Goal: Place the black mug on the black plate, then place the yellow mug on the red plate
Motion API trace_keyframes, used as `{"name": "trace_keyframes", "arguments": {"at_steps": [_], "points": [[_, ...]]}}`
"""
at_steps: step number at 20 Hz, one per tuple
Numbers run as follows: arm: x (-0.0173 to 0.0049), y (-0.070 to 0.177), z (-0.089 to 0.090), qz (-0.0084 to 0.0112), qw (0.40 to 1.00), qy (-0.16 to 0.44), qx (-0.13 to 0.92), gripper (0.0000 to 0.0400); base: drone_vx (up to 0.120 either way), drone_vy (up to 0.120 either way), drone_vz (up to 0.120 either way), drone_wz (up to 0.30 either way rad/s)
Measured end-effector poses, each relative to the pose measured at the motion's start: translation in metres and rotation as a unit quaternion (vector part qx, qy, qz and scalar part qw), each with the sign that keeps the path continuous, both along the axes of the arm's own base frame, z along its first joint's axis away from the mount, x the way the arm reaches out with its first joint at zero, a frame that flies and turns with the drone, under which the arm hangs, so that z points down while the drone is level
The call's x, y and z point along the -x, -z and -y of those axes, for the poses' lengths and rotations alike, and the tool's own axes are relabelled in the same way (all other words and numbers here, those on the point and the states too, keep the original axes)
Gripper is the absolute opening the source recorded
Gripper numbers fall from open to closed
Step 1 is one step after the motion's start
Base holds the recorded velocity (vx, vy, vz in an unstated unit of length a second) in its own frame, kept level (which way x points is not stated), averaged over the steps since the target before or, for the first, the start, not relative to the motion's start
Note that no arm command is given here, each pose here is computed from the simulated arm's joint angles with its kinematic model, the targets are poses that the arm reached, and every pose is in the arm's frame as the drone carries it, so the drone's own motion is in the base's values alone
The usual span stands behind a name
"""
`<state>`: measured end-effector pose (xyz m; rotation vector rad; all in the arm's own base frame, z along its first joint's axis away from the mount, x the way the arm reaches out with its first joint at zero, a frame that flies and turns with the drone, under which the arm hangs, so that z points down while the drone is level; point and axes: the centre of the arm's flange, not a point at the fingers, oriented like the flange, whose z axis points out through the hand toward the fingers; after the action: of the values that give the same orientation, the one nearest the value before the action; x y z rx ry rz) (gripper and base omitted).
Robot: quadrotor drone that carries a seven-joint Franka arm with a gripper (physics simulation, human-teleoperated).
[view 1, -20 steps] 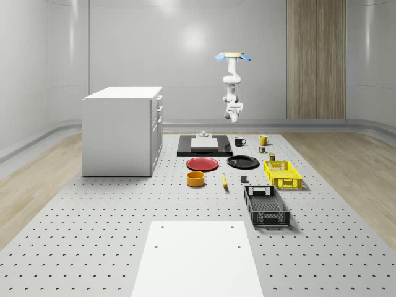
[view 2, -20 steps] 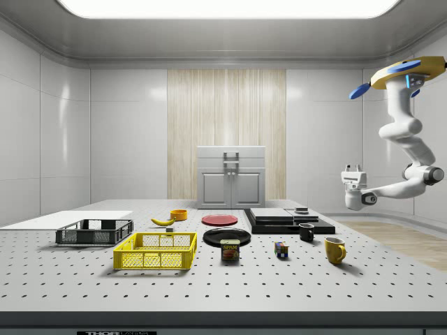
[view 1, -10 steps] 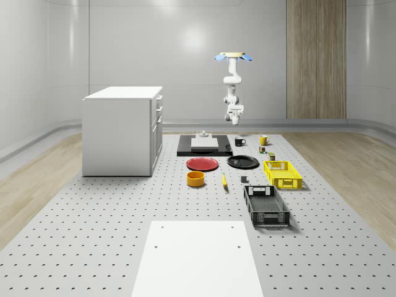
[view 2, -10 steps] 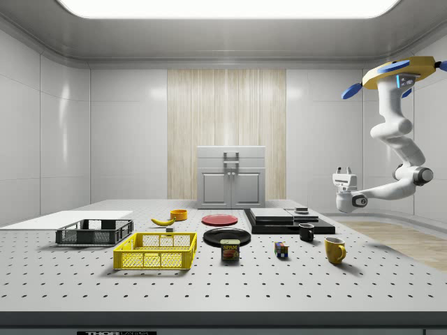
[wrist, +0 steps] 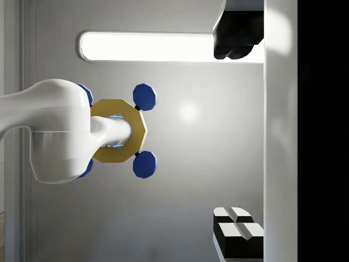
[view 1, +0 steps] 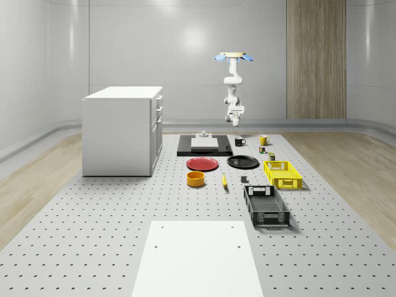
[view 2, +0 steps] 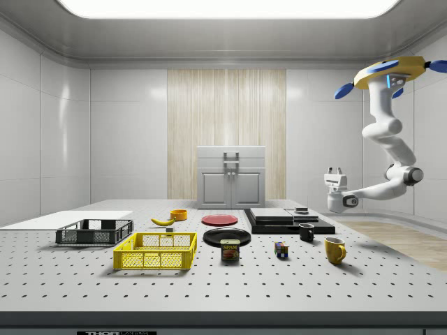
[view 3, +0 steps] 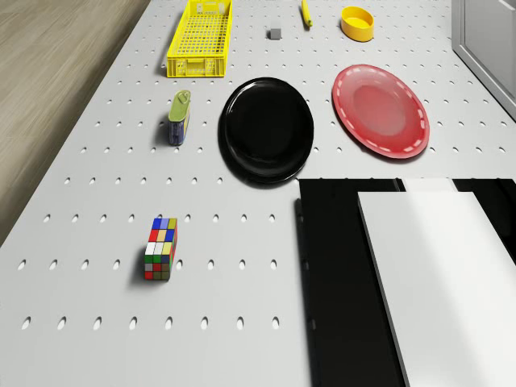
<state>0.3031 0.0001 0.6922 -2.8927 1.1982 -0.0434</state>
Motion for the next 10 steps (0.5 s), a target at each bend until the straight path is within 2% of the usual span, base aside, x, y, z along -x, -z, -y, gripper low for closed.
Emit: {"name": "trace_keyframes", "arguments": {"at_steps": [5, 7, 10], "points": [[0.0004, -0.0001, -0.0002, 0.0019, 1.0, 0.0, 0.001, 0.04, 0.12, 0.0, 0.0, 0.0], [0.0005, -0.0001, -0.0003, 0.0027, 1.0, 0.0, 0.001, 0.04, 0.02, 0.0, 0.0, 0.0], [0.0007, -0.0001, -0.0005, 0.0038, 1.0, 0.0, 0.003, 0.04, 0.107, 0.0, 0.0, 0.0]]}}
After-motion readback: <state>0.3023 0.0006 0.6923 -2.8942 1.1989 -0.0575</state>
